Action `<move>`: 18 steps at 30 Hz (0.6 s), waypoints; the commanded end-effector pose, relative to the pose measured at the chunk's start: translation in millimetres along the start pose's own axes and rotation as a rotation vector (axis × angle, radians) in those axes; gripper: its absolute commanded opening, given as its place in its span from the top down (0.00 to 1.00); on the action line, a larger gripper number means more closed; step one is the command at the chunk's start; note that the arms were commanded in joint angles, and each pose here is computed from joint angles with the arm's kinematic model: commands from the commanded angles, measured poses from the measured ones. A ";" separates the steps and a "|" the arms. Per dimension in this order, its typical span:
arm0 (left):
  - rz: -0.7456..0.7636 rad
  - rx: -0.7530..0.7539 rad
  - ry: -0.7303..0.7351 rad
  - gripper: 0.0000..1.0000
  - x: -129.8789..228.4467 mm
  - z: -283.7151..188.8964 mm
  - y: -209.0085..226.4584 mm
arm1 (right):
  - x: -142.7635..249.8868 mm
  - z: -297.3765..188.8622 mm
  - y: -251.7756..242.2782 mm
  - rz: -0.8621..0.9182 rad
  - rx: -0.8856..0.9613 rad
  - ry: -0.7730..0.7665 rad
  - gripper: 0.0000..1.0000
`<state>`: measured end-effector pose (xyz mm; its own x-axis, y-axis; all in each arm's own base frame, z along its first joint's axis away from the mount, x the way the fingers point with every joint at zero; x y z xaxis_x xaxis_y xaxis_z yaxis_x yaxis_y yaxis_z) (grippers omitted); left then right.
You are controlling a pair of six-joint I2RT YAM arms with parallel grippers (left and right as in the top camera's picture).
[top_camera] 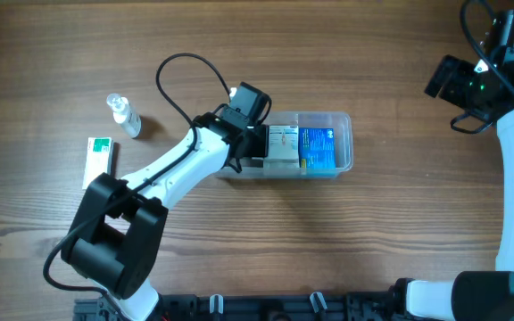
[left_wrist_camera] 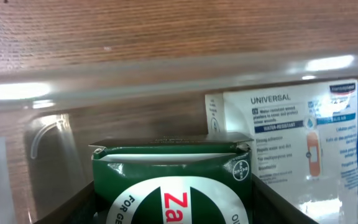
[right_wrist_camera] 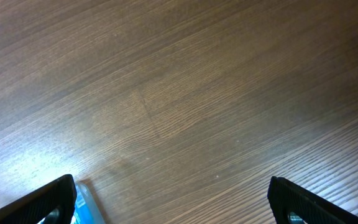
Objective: Pack container
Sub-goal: 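Carry the Zam-Buk tin over the container's left side, then lower the Zam-Buk tin into the container next to the boxes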
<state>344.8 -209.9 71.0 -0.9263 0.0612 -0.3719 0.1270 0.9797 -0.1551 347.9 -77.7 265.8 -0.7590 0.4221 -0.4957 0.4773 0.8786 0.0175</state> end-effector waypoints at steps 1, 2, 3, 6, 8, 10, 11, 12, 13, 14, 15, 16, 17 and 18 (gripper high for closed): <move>-0.011 0.004 0.000 0.39 -3.0 0.0 -3.0 | -3.7 -4.5 -0.9 -0.011 0.001 -0.019 0.00; -0.011 -0.014 -0.005 0.38 -3.5 0.0 -0.3 | -3.7 -4.5 -0.9 -0.011 0.001 -0.019 0.00; -0.011 -0.037 -0.012 0.38 -4.0 -0.1 3.0 | -3.7 -4.4 -0.9 -0.012 0.002 -0.019 0.00; -0.008 -0.044 -0.005 0.39 -2.1 -0.1 3.4 | -3.7 -4.4 -0.9 -0.012 0.002 -0.019 0.00; -0.006 -0.047 0.004 0.36 0.2 0.4 3.6 | -3.7 -4.4 -0.9 -0.012 0.002 -0.019 0.00; -0.005 -0.048 0.006 0.30 0.7 0.5 3.4 | -3.7 -4.5 -0.9 -0.011 0.001 -0.019 0.00; -0.005 -0.048 0.005 0.28 0.6 0.5 3.4 | -3.7 -4.4 -0.9 -0.012 0.002 -0.019 0.00; -0.005 -0.047 0.005 0.23 0.6 0.5 3.3 | -3.7 -4.4 -0.9 -0.012 0.002 -0.019 0.00; -0.005 -0.046 0.006 0.22 0.7 0.5 3.2 | -3.7 -4.4 -0.9 -0.012 0.002 -0.019 0.00; -0.005 -0.039 0.009 0.22 1.2 0.5 2.1 | -3.7 -4.4 -0.9 -0.012 0.002 -0.019 0.00; -0.005 -0.029 0.014 0.22 1.7 0.6 0.8 | -3.7 -4.4 -0.9 -0.012 0.002 -0.019 0.00; -0.005 -0.024 0.017 0.23 2.1 0.6 0.0 | -3.7 -4.4 -0.9 -0.012 0.002 -0.019 0.00; -0.005 -0.024 0.016 0.23 2.0 0.6 0.0 | -3.7 -4.4 -0.9 -0.011 0.002 -0.019 0.00; -0.005 -0.024 0.016 0.23 2.0 0.6 0.0 | -3.7 -4.4 -0.9 -0.012 0.002 -0.019 0.00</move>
<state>341.4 -203.4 68.6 -0.9324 0.0586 -0.3567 0.1081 0.9868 -0.1203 347.9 -77.8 265.8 -0.7589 0.4221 -0.4958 0.4774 0.8785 0.0171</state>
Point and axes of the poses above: each gripper's point midway between its finger pads, its own z axis out along the fingers, its own y axis along the line the jaws close on, x = y × z, the point moved 3 cm from there along -z, back along the fingers
